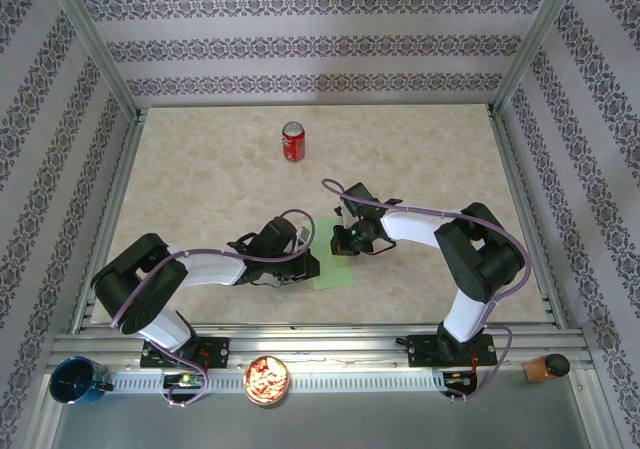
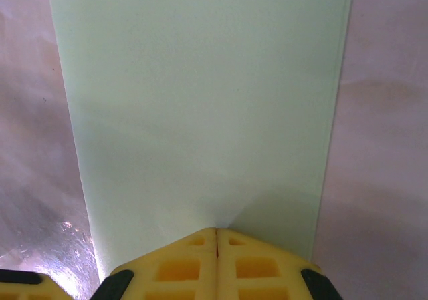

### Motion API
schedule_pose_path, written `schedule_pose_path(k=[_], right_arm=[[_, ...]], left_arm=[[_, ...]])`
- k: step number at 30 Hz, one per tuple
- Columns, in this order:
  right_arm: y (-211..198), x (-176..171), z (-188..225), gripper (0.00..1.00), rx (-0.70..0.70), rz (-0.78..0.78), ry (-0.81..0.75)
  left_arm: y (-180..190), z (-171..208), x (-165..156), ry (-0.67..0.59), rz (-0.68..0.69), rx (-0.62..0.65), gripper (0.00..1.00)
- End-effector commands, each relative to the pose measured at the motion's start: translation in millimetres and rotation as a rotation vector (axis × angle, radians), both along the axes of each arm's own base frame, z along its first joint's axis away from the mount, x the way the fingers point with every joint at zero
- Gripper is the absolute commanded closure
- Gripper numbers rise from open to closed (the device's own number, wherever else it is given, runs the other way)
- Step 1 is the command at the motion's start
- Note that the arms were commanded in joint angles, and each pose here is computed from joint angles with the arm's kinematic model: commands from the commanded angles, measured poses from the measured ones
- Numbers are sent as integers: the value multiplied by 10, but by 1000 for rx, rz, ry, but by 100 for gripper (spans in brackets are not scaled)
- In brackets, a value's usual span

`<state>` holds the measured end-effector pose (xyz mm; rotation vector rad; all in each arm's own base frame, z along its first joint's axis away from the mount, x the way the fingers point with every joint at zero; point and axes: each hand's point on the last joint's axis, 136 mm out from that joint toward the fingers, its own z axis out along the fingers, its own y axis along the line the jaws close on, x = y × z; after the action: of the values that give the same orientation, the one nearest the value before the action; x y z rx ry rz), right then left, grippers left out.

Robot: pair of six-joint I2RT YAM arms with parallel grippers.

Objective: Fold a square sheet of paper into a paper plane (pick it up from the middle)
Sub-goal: First fold the square sheet of paper in half at the center of the table.

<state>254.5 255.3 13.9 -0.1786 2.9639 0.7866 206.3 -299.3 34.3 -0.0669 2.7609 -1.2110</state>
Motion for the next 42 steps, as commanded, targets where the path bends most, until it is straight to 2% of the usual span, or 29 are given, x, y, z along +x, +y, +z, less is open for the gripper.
schedule_pose_path(k=[1,7,12,20,27,37,42], right_arm=[[-174,-166,-148,100,-92,-15,46],[-179,-167,-142,100,-93,-15,47],[-189,-172,-144,100,-97,-15,45],[-196,-175,-134,100,-97,-19,42],[-202,-179,-138,100,-99,-24,43],[-157,-158,-97,100,-66,-48,36],[-106,-107,4,100,-36,-61,12]], left_arm=[[-93,-55,-44,7,-8,-49,91],[80,-300,-192,58,21,-4,92],[227,-298,-304,56,21,35,92],[-35,136,-224,-17,-29,-51,91],[-190,33,-231,19,-67,-64,91],[105,-375,-445,89,-69,78,94],[154,-243,-399,48,-59,103,95]])
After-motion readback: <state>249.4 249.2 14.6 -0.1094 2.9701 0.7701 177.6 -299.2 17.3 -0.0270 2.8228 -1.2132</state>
